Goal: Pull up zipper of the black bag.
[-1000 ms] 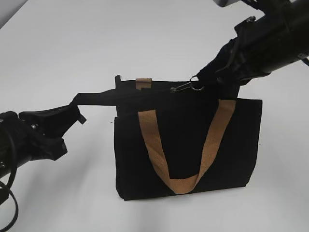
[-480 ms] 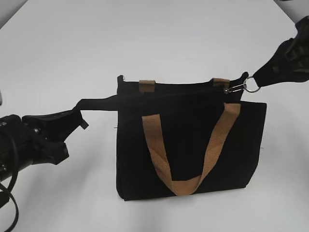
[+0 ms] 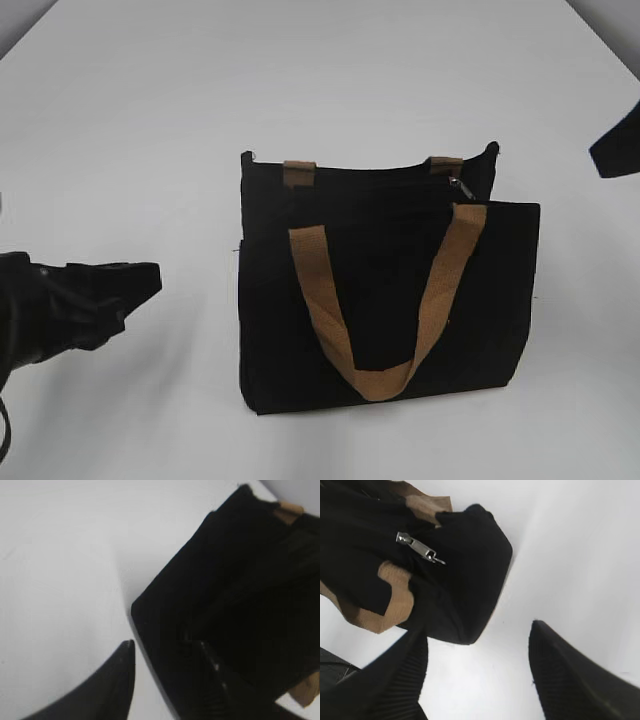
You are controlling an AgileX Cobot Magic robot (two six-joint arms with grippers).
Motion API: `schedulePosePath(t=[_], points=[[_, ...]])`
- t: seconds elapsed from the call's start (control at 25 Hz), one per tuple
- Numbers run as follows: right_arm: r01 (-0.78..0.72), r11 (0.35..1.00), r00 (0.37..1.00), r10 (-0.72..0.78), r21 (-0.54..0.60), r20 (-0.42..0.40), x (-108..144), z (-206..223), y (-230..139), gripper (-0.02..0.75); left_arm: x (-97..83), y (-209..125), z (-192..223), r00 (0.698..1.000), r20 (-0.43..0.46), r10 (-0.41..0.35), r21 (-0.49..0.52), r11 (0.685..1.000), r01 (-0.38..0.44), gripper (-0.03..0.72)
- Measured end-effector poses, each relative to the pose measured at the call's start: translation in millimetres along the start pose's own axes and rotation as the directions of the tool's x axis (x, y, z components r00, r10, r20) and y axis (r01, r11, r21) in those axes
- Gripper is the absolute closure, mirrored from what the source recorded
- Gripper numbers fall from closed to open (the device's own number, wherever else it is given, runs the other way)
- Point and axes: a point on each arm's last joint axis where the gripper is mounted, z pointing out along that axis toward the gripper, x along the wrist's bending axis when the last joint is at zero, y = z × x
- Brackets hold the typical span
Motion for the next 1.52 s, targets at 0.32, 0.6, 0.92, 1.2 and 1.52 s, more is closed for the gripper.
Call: schedulePosePath(t=[0.32,0.6,0.92,1.2,1.52], points=[[-0.08,0.994,0.993,0.072,0.08,0.098,13,-53,-35,0.211,-15.8,52,-36,0.988,-0.096,0.125,0.397,0.915,-0.077,0.315],[-0.09,0.996,0.987,0.09,-0.004,0.132,33,-81,-97,0.21,-8.7,67,-116,0.953,-0.199,0.227,0.532,0.842,-0.09,0.315],[-0.043,0.992,0.98,0.065,-0.117,0.188,49,-76,-188,0.21,-1.8,50,-202,0.969,-0.158,0.192,0.309,0.941,-0.136,0.315],[0.015,0.97,0.966,0.049,-0.243,0.256,54,-83,-217,0.21,4.8,22,-245,0.973,-0.084,0.215,0.111,0.972,-0.205,0.315],[0.033,0.95,0.961,0.055,-0.312,0.269,50,-77,-214,0.21,4.4,19,-232,0.973,-0.063,0.222,0.046,0.975,-0.219,0.315]])
